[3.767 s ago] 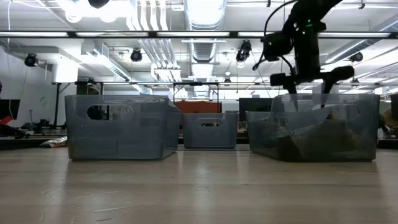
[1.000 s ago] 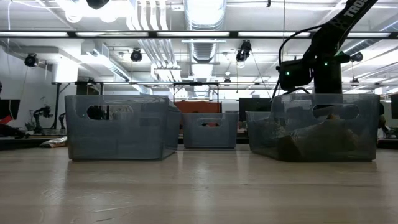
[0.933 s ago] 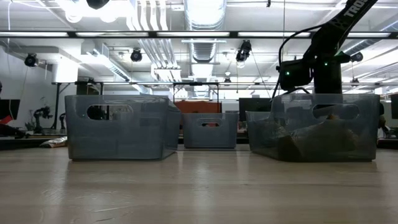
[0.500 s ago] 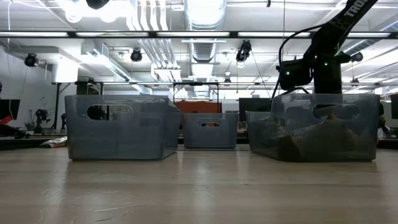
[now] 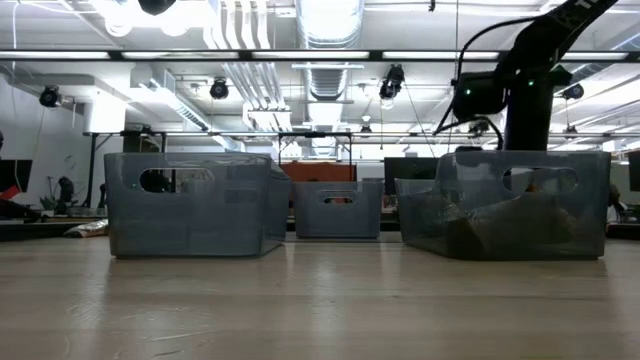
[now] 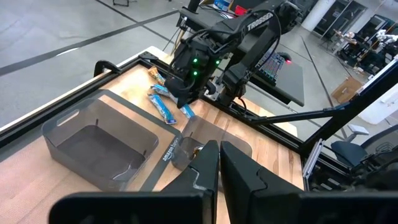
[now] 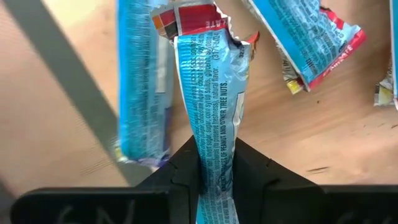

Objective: Pick and place Granola Bars by type
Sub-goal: Put the red granola bar into the bottom left black bin

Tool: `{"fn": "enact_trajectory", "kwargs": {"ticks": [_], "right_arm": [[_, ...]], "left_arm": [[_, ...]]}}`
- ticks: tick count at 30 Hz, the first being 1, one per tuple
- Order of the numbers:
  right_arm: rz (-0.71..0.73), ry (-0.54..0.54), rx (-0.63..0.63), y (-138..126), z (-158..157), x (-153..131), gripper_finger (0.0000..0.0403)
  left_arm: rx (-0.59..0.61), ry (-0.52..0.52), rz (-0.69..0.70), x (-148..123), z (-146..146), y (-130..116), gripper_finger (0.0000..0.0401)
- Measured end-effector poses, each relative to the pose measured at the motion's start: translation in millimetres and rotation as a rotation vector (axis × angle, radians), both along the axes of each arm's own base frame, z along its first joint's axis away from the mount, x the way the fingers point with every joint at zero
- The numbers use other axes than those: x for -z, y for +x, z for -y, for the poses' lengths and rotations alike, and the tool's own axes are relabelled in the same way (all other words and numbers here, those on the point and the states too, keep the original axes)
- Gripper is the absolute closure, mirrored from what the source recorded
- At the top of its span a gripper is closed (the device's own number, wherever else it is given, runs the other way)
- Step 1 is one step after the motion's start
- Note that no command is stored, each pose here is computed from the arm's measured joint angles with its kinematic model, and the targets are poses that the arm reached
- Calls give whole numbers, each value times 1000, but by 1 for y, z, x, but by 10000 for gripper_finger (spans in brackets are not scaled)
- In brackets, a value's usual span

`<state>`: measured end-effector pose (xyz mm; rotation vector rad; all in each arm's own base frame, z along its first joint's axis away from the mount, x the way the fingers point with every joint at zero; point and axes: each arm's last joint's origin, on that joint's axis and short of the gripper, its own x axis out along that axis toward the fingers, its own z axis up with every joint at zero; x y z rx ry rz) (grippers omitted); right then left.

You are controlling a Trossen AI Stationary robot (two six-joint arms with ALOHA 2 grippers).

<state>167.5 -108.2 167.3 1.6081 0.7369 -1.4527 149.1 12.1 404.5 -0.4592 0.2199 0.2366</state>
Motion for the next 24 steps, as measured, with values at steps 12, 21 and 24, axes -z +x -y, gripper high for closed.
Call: {"fn": "enact_trajectory", "kwargs": {"ticks": [12, 21, 24], "right_arm": [[124, -122, -27, -10, -5, -28, 344], [336, -291, -99, -7, -8, -55, 344], [428, -354, -132, -2, -11, -65, 344]], "left_arm": [[2, 7, -1, 0, 0, 0, 401], [2, 7, -2, 0, 0, 0, 401], [4, 13, -3, 0, 0, 0, 401]]}}
